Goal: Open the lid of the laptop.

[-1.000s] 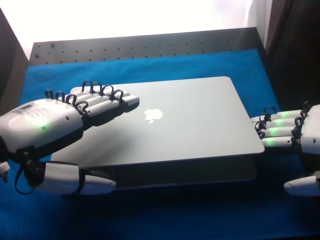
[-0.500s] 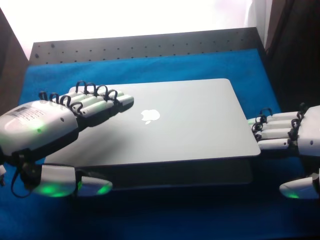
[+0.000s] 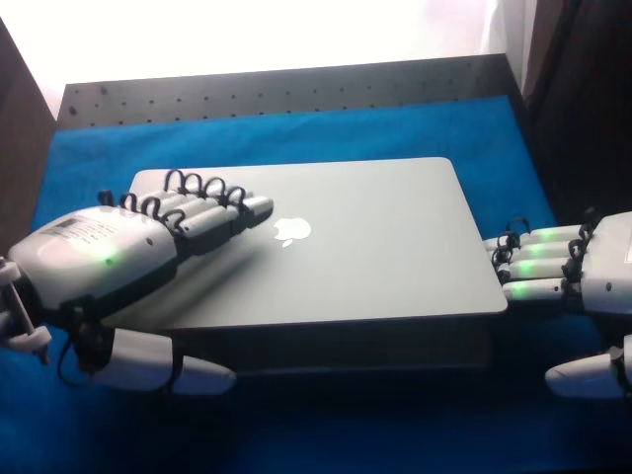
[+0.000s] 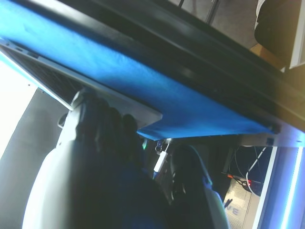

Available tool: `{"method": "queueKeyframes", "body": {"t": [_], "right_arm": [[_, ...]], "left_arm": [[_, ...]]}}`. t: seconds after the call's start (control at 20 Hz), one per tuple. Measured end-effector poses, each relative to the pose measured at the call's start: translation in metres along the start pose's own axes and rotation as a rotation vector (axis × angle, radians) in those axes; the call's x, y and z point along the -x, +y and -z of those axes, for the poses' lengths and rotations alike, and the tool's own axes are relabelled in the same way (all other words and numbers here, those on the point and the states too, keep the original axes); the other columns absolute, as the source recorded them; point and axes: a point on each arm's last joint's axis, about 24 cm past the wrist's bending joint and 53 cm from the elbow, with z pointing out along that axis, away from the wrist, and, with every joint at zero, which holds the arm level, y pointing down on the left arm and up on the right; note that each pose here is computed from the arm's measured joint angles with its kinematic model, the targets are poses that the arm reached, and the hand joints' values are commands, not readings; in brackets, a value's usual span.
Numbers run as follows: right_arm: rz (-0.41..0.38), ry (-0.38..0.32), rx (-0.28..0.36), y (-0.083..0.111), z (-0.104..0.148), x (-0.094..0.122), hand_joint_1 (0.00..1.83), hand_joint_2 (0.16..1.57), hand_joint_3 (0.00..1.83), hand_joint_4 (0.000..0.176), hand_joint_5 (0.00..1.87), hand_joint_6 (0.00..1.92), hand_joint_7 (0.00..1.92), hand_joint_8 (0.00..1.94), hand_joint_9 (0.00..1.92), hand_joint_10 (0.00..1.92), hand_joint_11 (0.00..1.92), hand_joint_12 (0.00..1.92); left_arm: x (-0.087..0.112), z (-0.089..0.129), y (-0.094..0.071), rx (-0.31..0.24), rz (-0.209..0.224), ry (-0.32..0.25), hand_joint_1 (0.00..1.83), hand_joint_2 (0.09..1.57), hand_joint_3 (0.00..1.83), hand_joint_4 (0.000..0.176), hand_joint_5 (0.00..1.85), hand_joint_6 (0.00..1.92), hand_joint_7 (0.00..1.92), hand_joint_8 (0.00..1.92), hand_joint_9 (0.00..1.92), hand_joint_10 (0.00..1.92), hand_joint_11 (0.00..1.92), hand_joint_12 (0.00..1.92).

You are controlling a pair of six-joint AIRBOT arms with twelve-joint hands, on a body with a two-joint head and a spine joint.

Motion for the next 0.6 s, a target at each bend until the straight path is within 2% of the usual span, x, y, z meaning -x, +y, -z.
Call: {"method": "queueKeyframes", "body": {"t": [0.05, 0.1, 0.2, 0.25, 0.35, 0.45, 0.5, 0.55, 0.6], "right_arm": [[0.001, 0.003, 0.002, 0.001, -0.001, -0.001, 0.07, 1.50, 0.00, 0.000, 0.09, 0.01, 0.05, 0.01, 0.00, 0.00, 0.00, 0.00], [0.003, 0.008, 0.007, 0.002, -0.002, -0.003, 0.04, 1.50, 0.00, 0.000, 0.07, 0.00, 0.03, 0.00, 0.00, 0.00, 0.00, 0.00], [0.011, 0.015, 0.009, 0.003, -0.003, -0.005, 0.08, 1.49, 0.00, 0.000, 0.08, 0.01, 0.02, 0.00, 0.00, 0.00, 0.00, 0.00], [0.011, 0.015, 0.010, 0.003, -0.003, -0.005, 0.11, 1.48, 0.00, 0.000, 0.09, 0.01, 0.04, 0.01, 0.00, 0.00, 0.00, 0.00], [0.008, 0.018, 0.012, 0.003, -0.005, -0.007, 0.11, 1.48, 0.00, 0.000, 0.09, 0.00, 0.03, 0.00, 0.00, 0.00, 0.00, 0.00], [0.007, 0.025, 0.018, 0.005, -0.009, -0.010, 0.12, 1.49, 0.00, 0.000, 0.08, 0.00, 0.02, 0.00, 0.00, 0.00, 0.00, 0.00], [0.002, 0.027, 0.026, 0.007, -0.012, -0.012, 0.04, 1.50, 0.00, 0.000, 0.08, 0.00, 0.04, 0.00, 0.00, 0.00, 0.00, 0.00], [0.000, 0.026, 0.028, 0.007, -0.013, -0.012, 0.04, 1.50, 0.00, 0.000, 0.08, 0.00, 0.04, 0.00, 0.00, 0.00, 0.00, 0.00], [-0.004, 0.028, 0.026, 0.006, -0.013, -0.014, 0.05, 1.49, 0.00, 0.000, 0.06, 0.00, 0.04, 0.00, 0.00, 0.00, 0.00, 0.00]], "left_arm": [[0.001, 0.000, 0.000, -0.002, 0.000, -0.004, 0.63, 0.90, 0.00, 0.065, 0.00, 0.00, 0.00, 0.00, 0.00, 0.00, 0.00, 0.00], [0.003, 0.000, 0.000, -0.002, -0.001, -0.009, 0.58, 0.93, 0.00, 0.049, 0.00, 0.00, 0.00, 0.00, 0.00, 0.00, 0.00, 0.00], [0.009, -0.002, -0.002, -0.010, -0.009, -0.023, 0.50, 0.98, 0.01, 0.037, 0.00, 0.00, 0.00, 0.00, 0.00, 0.00, 0.00, 0.00], [0.014, -0.004, -0.003, -0.016, -0.012, -0.039, 0.48, 0.99, 0.01, 0.049, 0.00, 0.00, 0.00, 0.00, 0.00, 0.00, 0.00, 0.00], [0.020, -0.007, -0.004, -0.026, -0.014, -0.061, 0.50, 0.99, 0.01, 0.045, 0.00, 0.00, 0.00, 0.00, 0.00, 0.00, 0.00, 0.00], [0.016, -0.010, -0.006, -0.029, -0.002, -0.058, 0.52, 0.99, 0.01, 0.028, 0.00, 0.00, 0.00, 0.00, 0.00, 0.00, 0.00, 0.00], [0.015, -0.011, -0.007, -0.032, 0.003, -0.058, 0.54, 0.97, 0.00, 0.013, 0.00, 0.00, 0.00, 0.00, 0.00, 0.00, 0.00, 0.00], [0.016, -0.011, -0.007, -0.033, 0.004, -0.062, 0.54, 0.97, 0.00, 0.013, 0.00, 0.00, 0.00, 0.00, 0.00, 0.00, 0.00, 0.00], [0.017, -0.011, -0.007, -0.031, 0.010, -0.068, 0.56, 0.97, 0.00, 0.003, 0.00, 0.00, 0.00, 0.00, 0.00, 0.00, 0.00, 0.00]]}}
